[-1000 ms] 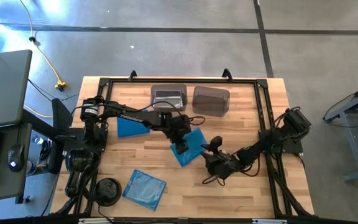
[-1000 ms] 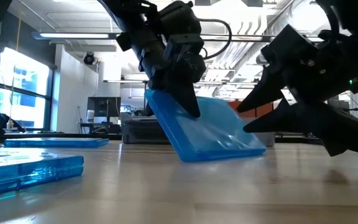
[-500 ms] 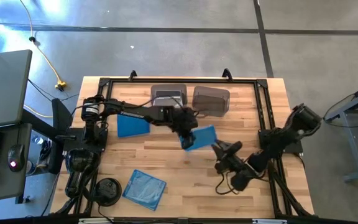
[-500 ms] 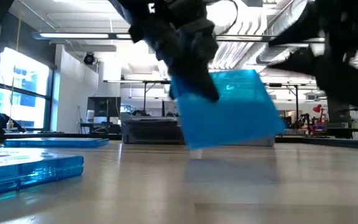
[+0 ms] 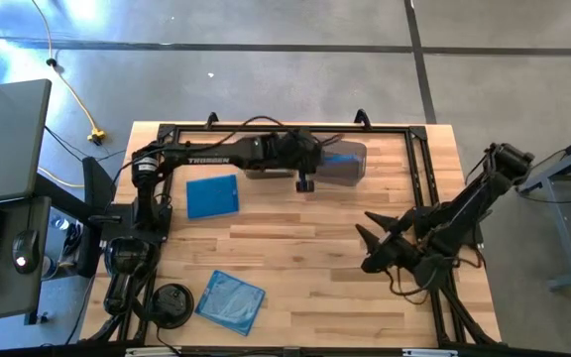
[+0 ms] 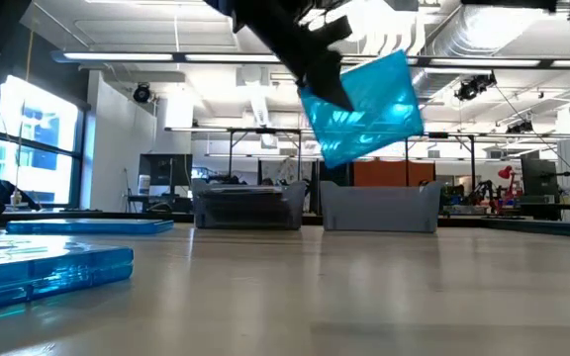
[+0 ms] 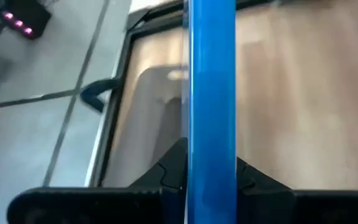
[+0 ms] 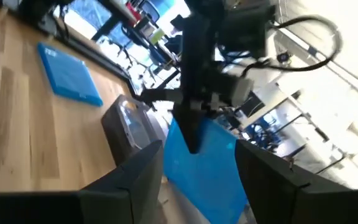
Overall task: Pick & place jewel cases by type
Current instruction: Put the bottom right blue CD case into the right black bin
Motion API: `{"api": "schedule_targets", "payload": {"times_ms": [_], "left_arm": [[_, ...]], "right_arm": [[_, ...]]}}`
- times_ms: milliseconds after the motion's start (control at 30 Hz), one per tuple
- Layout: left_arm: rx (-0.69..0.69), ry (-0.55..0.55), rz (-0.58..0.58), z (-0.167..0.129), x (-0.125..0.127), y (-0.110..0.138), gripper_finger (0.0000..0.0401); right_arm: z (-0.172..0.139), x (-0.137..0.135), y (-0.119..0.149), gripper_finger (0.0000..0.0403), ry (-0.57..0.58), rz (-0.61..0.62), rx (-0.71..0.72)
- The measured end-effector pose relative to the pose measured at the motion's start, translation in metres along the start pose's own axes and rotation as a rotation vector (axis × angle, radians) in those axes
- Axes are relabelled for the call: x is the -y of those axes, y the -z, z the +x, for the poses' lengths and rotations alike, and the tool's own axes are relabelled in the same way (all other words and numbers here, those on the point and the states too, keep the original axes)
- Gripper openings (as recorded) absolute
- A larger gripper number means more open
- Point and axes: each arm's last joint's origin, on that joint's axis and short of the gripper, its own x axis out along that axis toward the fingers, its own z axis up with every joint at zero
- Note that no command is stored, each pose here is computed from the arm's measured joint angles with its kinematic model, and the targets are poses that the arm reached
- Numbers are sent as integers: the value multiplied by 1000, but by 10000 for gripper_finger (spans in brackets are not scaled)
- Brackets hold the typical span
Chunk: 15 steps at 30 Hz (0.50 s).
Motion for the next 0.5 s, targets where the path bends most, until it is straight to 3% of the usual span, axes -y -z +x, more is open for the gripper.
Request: {"api": "schedule_targets", "payload": {"times_ms": [167,300,500], "left_arm": [[-55,-59,24,20,-17,17,43],[-67,-74,85,39,-25,29,43],[-131,-103,193,55,-16,37,47]], "right_arm": [[-3,12,-2,197,-10,87,9],[-3,12,-2,197,-6,85,7],[-3,12,-1,197,-7,79,8]]}}
